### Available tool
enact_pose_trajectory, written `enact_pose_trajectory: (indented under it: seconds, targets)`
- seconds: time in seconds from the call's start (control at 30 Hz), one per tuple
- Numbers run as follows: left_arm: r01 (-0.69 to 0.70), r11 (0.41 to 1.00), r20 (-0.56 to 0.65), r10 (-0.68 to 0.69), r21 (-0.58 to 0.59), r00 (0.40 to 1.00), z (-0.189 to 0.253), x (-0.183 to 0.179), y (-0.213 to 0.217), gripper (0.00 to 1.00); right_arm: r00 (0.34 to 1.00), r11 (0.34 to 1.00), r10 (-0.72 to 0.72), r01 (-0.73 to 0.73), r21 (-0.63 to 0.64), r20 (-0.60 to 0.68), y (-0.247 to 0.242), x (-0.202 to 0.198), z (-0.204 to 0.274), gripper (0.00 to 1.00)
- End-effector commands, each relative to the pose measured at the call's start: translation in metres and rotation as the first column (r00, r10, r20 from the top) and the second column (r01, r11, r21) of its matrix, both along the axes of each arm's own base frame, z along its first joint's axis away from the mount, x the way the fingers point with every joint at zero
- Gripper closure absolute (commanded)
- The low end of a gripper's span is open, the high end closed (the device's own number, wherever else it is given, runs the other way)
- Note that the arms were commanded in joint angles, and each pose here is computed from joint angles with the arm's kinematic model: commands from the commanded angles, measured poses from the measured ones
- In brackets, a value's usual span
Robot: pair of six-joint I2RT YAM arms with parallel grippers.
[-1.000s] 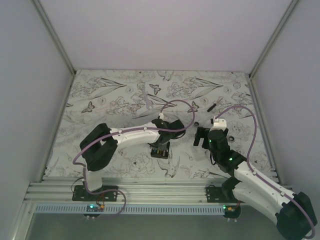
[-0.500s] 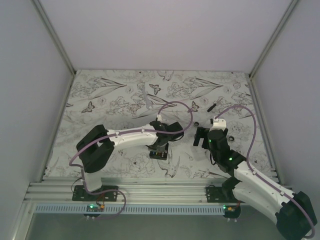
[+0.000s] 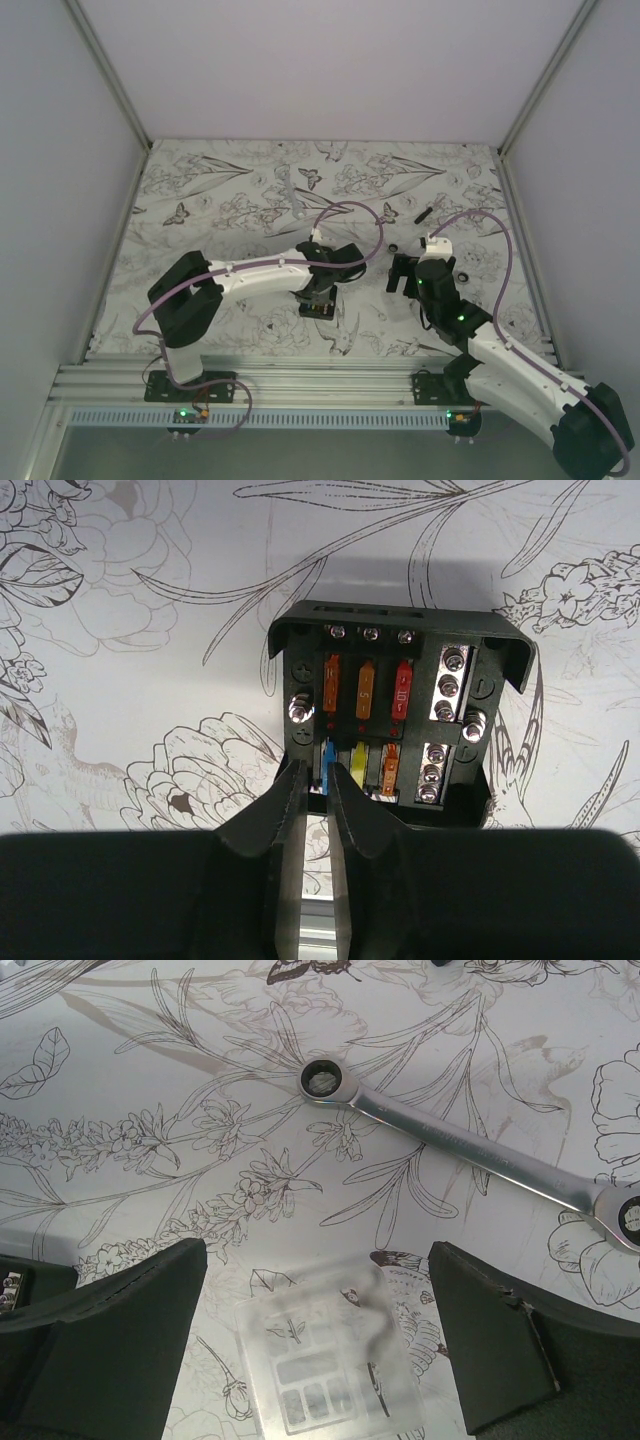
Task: Snap on the fuse box
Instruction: Install the fuse at the fuse box base.
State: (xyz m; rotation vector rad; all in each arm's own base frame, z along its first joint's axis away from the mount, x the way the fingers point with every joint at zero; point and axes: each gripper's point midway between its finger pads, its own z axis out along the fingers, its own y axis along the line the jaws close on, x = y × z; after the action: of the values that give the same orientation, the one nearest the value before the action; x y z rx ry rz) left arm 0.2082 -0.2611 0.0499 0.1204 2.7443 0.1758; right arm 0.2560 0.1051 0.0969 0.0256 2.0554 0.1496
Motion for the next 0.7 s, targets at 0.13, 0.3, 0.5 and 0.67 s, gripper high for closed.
enact_pose_trajectory:
  seconds: [0.13,0.3,0.5,0.67]
  targets:
    - [-0.003,1.000,-0.009,0.003,0.004,1.000,0.007,-0.008,0.009,0.82,0.999,1.000,-0.004,0.003,0.027,0.051,0.004,0.009,0.018,0.00]
    - [-0.010,1.000,-0.025,0.010,-0.011,1.000,0.007,-0.009,0.008,0.82,0.999,1.000,-0.002,0.001,0.027,0.051,0.004,0.009,0.018,0.00]
    - [-0.014,0.999,-0.050,0.012,-0.037,0.999,0.003,-0.009,0.004,0.84,0.999,1.000,-0.004,0.002,0.030,0.053,0.004,0.009,0.019,0.00]
    - [-0.025,0.999,-0.081,0.021,-0.045,0.996,-0.004,-0.011,0.004,0.88,0.999,1.000,-0.001,-0.001,0.031,0.052,0.004,0.009,0.019,0.00]
